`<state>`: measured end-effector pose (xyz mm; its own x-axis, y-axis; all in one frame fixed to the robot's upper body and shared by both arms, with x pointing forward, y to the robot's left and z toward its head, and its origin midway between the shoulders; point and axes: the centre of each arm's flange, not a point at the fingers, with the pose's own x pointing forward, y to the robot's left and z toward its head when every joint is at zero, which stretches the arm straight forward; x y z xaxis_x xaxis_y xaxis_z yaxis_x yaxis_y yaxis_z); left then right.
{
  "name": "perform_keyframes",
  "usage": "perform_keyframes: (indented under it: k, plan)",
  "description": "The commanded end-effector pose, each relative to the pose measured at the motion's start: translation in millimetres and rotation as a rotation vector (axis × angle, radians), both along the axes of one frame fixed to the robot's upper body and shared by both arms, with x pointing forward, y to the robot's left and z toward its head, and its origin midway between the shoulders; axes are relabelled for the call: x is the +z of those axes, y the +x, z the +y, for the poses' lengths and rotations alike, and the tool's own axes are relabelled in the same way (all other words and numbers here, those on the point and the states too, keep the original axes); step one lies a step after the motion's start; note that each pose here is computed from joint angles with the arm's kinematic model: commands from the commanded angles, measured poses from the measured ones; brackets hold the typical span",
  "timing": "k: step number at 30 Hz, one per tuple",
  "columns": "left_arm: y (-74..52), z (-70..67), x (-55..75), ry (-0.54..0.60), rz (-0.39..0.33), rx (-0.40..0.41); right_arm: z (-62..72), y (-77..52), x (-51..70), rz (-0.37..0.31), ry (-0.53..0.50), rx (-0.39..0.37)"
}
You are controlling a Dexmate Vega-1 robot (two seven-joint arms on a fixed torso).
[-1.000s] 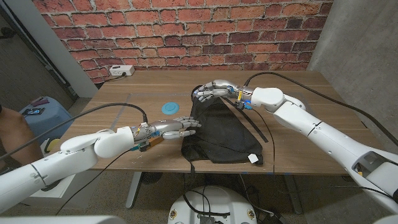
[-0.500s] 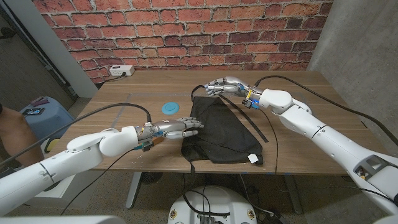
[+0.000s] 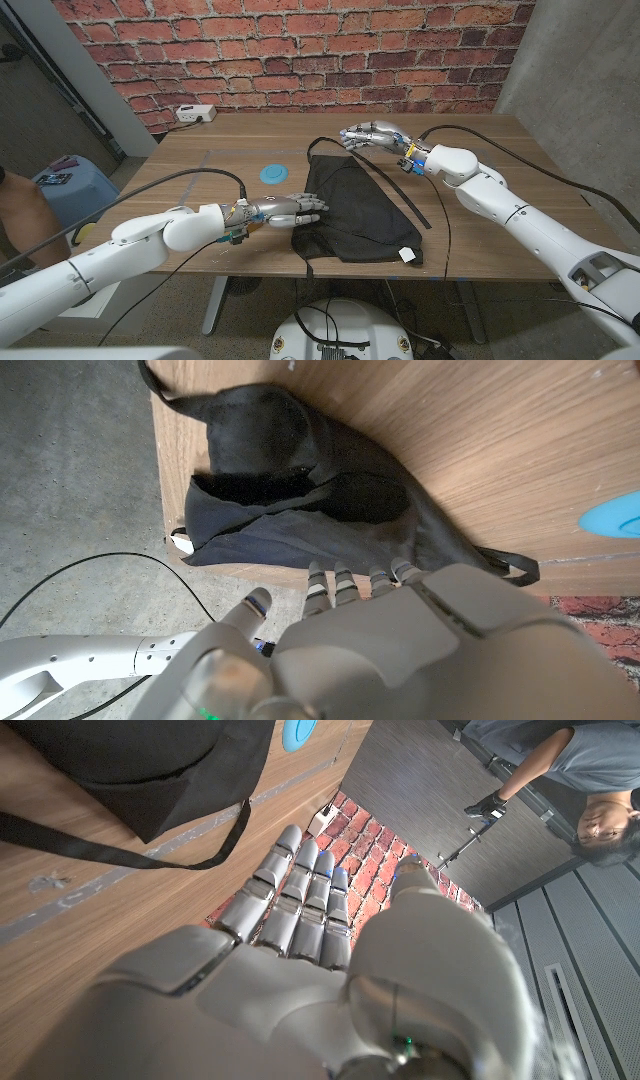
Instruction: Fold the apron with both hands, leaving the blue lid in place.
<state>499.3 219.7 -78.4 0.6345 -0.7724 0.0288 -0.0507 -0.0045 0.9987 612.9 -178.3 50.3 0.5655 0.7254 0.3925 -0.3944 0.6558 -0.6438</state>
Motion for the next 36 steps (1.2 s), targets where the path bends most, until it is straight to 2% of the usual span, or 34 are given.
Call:
perform_keyframes:
  k: [1,20,28,36]
  plan:
    - [4.3,-2.8,-5.3,0.037,0.033,0.012,-20.6,13.1,-5.6,0.01,0.074,-0.03]
    - [12.6,-0.5,-16.6,0.035,0.103,0.043,-33.8,23.4,-6.7,0.009,0.151,-0.042]
    - [15.4,-1.2,-20.9,0.043,0.124,0.038,-35.6,24.3,-9.9,0.013,0.16,-0.047]
    - [17.2,-0.3,-23.0,0.044,0.127,0.035,-42.3,30.0,-14.7,0.037,0.215,-0.054]
